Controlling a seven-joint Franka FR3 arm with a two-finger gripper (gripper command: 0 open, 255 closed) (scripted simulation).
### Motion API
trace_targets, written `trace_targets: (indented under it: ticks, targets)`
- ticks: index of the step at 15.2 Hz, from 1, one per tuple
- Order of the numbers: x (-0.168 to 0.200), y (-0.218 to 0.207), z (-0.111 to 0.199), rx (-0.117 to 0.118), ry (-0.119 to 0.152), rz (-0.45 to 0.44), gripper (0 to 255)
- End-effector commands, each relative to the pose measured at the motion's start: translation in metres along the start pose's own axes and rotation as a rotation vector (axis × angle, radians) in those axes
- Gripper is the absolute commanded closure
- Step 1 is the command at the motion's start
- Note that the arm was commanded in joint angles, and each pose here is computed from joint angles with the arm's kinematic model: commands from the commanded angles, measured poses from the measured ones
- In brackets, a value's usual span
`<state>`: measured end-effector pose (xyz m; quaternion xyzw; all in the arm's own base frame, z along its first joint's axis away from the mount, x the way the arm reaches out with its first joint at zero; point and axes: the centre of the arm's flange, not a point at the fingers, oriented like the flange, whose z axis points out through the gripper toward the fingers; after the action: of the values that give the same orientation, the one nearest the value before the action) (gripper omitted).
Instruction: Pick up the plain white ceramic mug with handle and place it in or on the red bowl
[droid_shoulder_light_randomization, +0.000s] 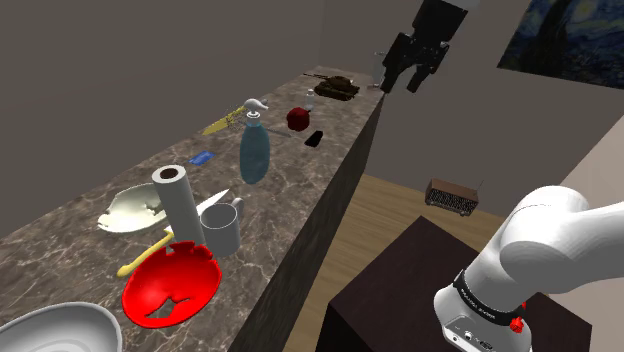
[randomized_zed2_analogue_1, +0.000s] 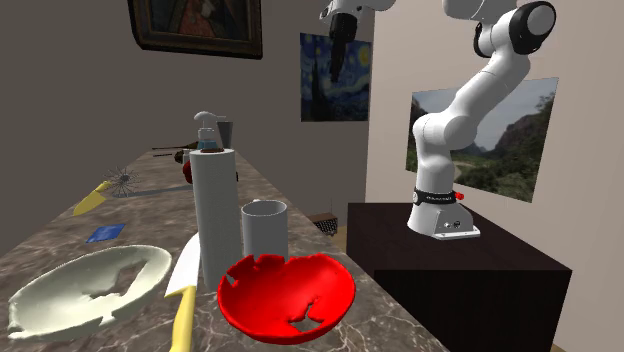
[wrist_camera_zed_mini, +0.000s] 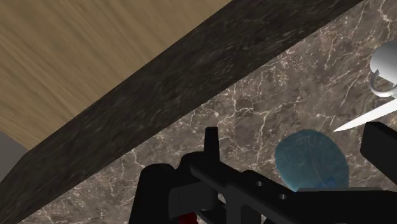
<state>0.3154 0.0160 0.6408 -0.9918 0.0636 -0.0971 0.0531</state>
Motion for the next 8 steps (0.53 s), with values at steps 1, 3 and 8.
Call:
trace_targets:
  ticks: [1, 3, 8]
  targets:
    - [0.000, 0.000, 0.000, 0.000, 0.000, 0.000, 0]
    - [0.003, -0.023, 0.015, -0.008, -0.006, 0.005, 0]
    - [0.011, -0.080, 0.053, -0.030, -0.020, 0.018, 0]
